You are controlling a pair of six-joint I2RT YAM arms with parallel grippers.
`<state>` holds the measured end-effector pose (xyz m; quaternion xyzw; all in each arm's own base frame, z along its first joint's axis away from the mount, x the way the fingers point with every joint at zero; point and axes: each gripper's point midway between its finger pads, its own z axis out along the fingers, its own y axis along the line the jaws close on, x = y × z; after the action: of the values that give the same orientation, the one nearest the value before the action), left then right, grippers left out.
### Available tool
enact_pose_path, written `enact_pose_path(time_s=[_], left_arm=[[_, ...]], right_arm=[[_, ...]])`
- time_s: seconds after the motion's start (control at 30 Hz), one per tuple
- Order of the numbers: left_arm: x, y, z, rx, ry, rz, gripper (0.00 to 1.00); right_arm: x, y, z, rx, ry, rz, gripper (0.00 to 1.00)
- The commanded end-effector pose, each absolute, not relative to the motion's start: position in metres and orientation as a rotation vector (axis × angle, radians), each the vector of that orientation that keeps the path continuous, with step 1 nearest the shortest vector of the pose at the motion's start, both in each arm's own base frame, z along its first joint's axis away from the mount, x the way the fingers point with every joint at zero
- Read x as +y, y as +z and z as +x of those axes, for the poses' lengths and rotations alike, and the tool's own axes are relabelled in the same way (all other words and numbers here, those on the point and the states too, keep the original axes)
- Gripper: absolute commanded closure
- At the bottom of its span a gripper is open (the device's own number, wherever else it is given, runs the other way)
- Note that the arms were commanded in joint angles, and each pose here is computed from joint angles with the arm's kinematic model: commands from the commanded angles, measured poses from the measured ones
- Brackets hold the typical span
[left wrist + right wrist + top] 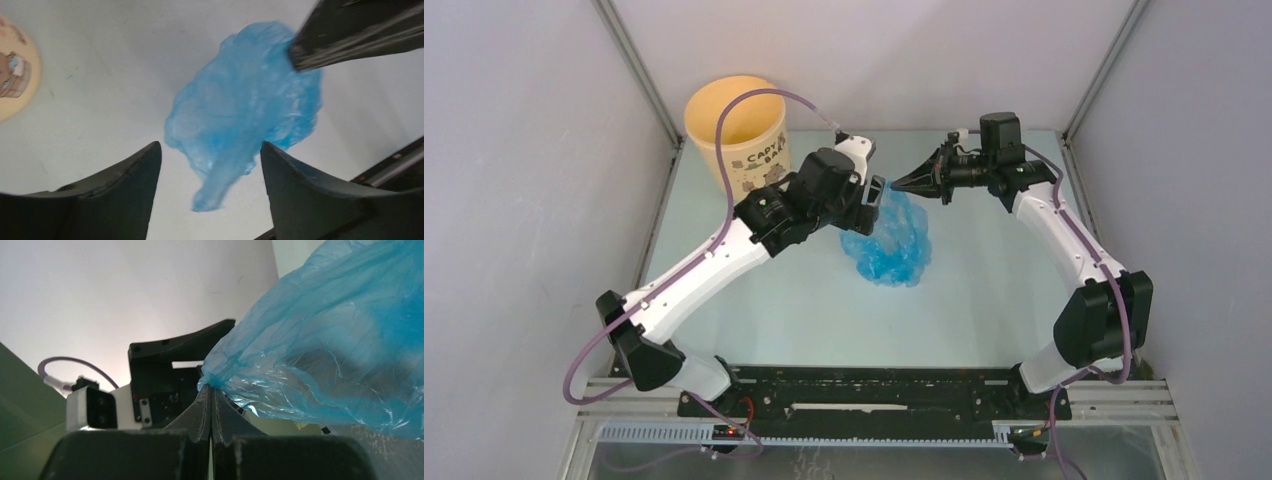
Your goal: Put the trash bags into the trash bin
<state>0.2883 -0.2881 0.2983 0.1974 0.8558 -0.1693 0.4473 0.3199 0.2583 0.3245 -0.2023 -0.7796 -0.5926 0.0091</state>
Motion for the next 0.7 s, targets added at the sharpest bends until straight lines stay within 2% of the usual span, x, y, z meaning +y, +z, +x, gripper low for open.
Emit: enact_pose_path(time_s=[0.0,0.13,0.17,0.27,0.3,0.33,0.37,0.43,0.5,0.57,0.67], left_arm=[[-0.264,0.302,0.295,2.104,-0.245,0.536,0.28],[-0.284,0.292,0.279,2.113,-0.389,0.645,0.44],[-0.288,0.292,0.276,2.105,-0.424,0.667,0.51],[-0.285,0.296,0.276,2.096,-0.422,0.654,0.91],[-0.283,0.299,0.276,2.092,-0.413,0.644,0.98],[-0.281,0.303,0.276,2.091,-0.411,0.634,1.00],[-0.279,0.307,0.275,2.092,-0.413,0.621,1.00],[-0.279,0.317,0.271,2.112,-0.442,0.596,1.00],[-0.281,0.330,0.266,2.139,-0.492,0.575,1.00],[-0.280,0.343,0.268,2.180,-0.535,0.500,1.00],[-0.278,0.345,0.278,2.329,-0.720,0.286,1.00]], right_arm=[[0.259,0.368,0.294,-2.393,-2.006,-0.423,1.00],[0.258,0.371,0.289,-2.397,-2.021,-0.375,1.00],[0.258,0.373,0.289,-2.397,-2.031,-0.367,1.00],[0.255,0.379,0.293,-2.389,-2.083,-0.316,1.00],[0.251,0.380,0.297,-2.408,-2.112,-0.284,1.00],[0.246,0.376,0.304,-2.463,-2.133,-0.259,1.00],[0.238,0.372,0.312,-2.546,-2.120,-0.271,0.92],[0.220,0.356,0.322,-2.770,-2.006,-0.301,0.59],[0.203,0.341,0.331,-3.012,-1.831,-0.283,0.34],[0.189,0.332,0.336,-3.212,-1.621,-0.241,0.26],[0.169,0.310,0.333,-3.389,-1.313,-0.191,0.22]])
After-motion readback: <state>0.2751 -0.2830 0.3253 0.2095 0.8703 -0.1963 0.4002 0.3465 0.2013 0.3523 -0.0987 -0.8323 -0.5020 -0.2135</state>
